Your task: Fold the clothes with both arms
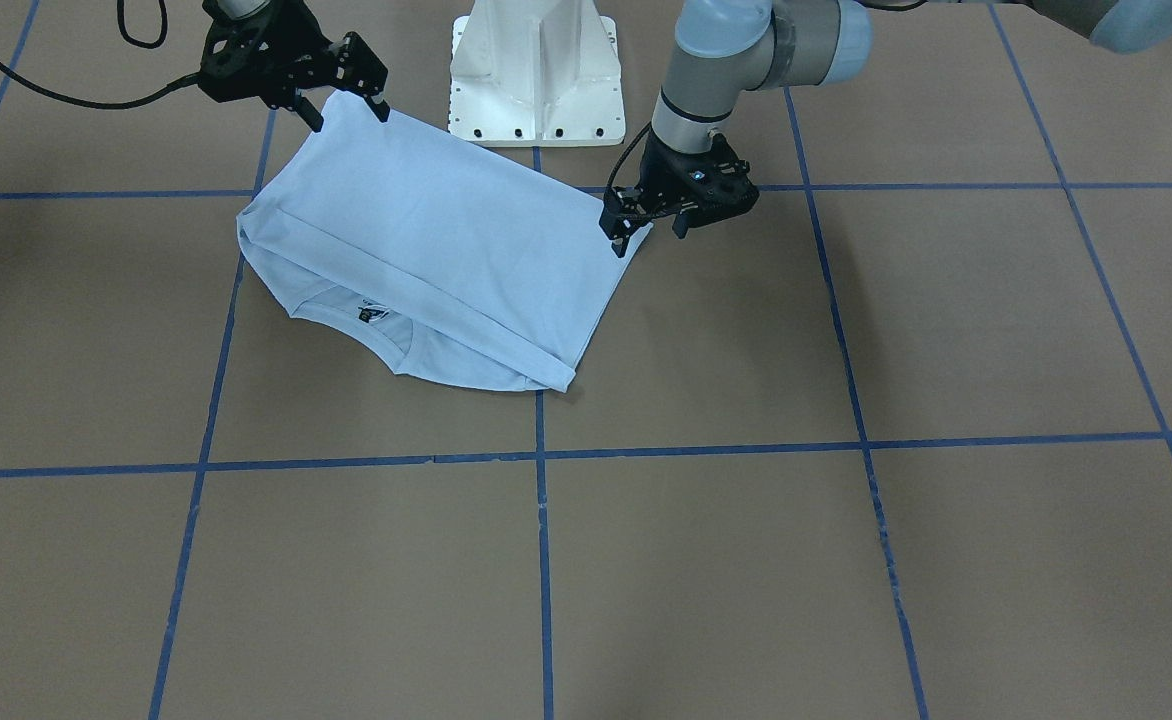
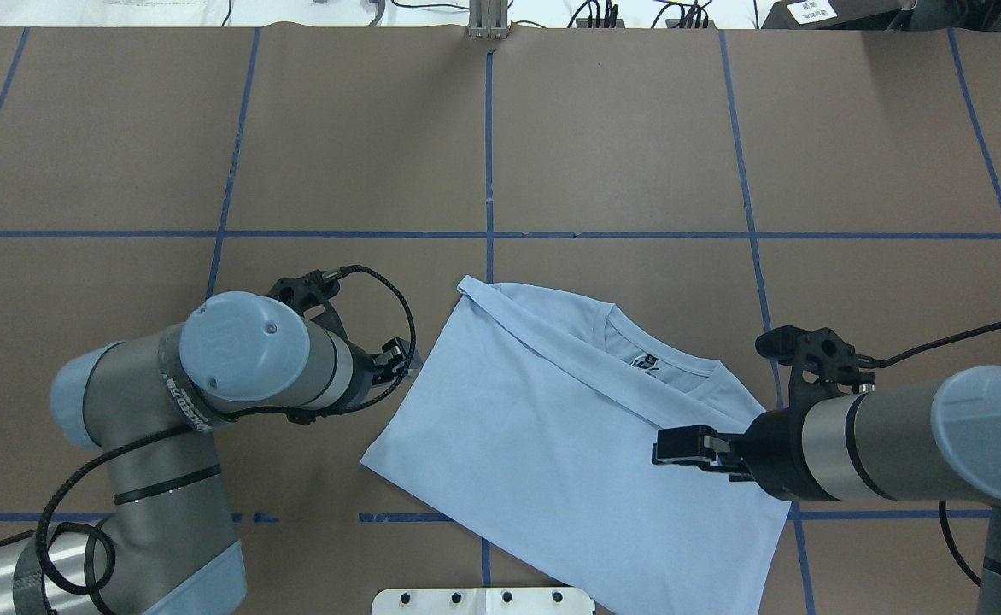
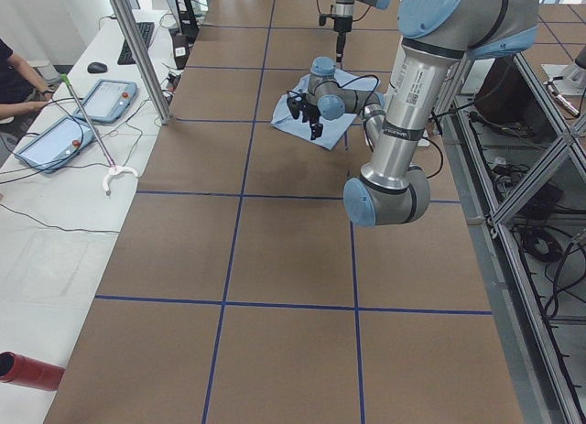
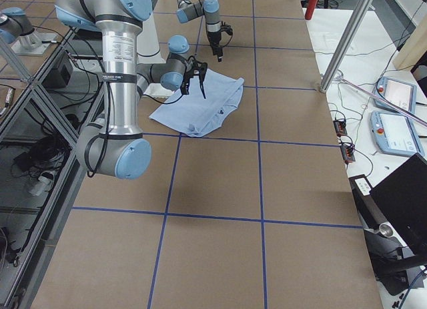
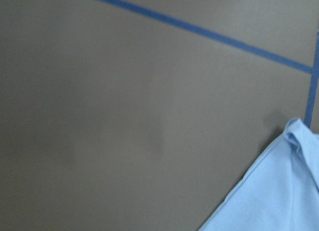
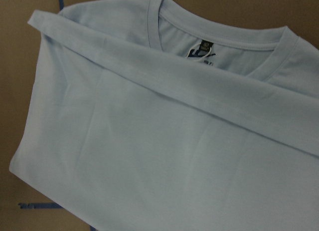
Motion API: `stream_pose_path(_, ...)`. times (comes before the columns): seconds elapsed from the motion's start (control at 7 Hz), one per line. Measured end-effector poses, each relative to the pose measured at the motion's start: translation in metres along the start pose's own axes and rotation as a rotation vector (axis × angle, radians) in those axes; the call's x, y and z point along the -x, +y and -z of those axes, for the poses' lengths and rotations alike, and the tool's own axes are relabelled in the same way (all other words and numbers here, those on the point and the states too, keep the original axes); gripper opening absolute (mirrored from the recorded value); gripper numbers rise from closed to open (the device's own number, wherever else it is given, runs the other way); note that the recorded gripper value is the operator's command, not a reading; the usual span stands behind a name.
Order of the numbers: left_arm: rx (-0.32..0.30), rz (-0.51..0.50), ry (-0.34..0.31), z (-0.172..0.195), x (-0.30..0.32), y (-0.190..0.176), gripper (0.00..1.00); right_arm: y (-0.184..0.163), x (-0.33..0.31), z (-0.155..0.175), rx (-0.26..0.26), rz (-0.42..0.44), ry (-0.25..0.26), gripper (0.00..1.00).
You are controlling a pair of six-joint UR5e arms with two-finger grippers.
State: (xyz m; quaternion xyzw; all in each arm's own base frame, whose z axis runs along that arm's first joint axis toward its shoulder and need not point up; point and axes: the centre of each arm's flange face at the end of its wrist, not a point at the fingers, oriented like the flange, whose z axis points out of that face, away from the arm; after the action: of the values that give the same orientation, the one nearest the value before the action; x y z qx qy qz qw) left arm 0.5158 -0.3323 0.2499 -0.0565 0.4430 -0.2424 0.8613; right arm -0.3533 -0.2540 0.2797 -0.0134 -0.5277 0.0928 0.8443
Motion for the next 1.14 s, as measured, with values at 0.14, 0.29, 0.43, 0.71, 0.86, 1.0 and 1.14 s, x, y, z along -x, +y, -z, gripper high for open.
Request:
stream_pose_path(0.14,0.017,0.078,-0.022,-0.012,0.005,0.015,0.93,-0.011,0.002,0.0,-0.025,-0.008,-0.003,1.0)
stream_pose_path(0.29,0.014,0.119,-0.046,-0.024,0.011,0.021,0.9,-0.016,0.004,-0.002,-0.035,-0.01,-0.005,1.0)
stream_pose_path(0.43,-0.001,0.143,-0.064,-0.034,0.017,0.022,0.87,-0.018,0.005,-0.003,-0.039,-0.011,-0.005,1.0)
stream_pose_path(0.71,-0.007,0.152,-0.083,-0.045,0.024,0.033,0.87,-0.02,0.004,-0.005,-0.042,-0.013,-0.002,1.0)
stream_pose_path(0.86,0.002,0.148,-0.088,-0.048,0.026,0.042,0.87,-0.021,0.003,-0.006,-0.044,-0.014,0.001,1.0)
stream_pose_path(1.0,0.011,0.149,-0.091,-0.049,0.027,0.05,0.81,-0.022,0.003,-0.006,-0.044,-0.015,0.001,1.0)
stream_pose_path(1.14,0.022,0.152,-0.096,-0.051,0.028,0.06,0.77,-0.022,0.004,-0.006,-0.044,-0.015,0.0,1.0)
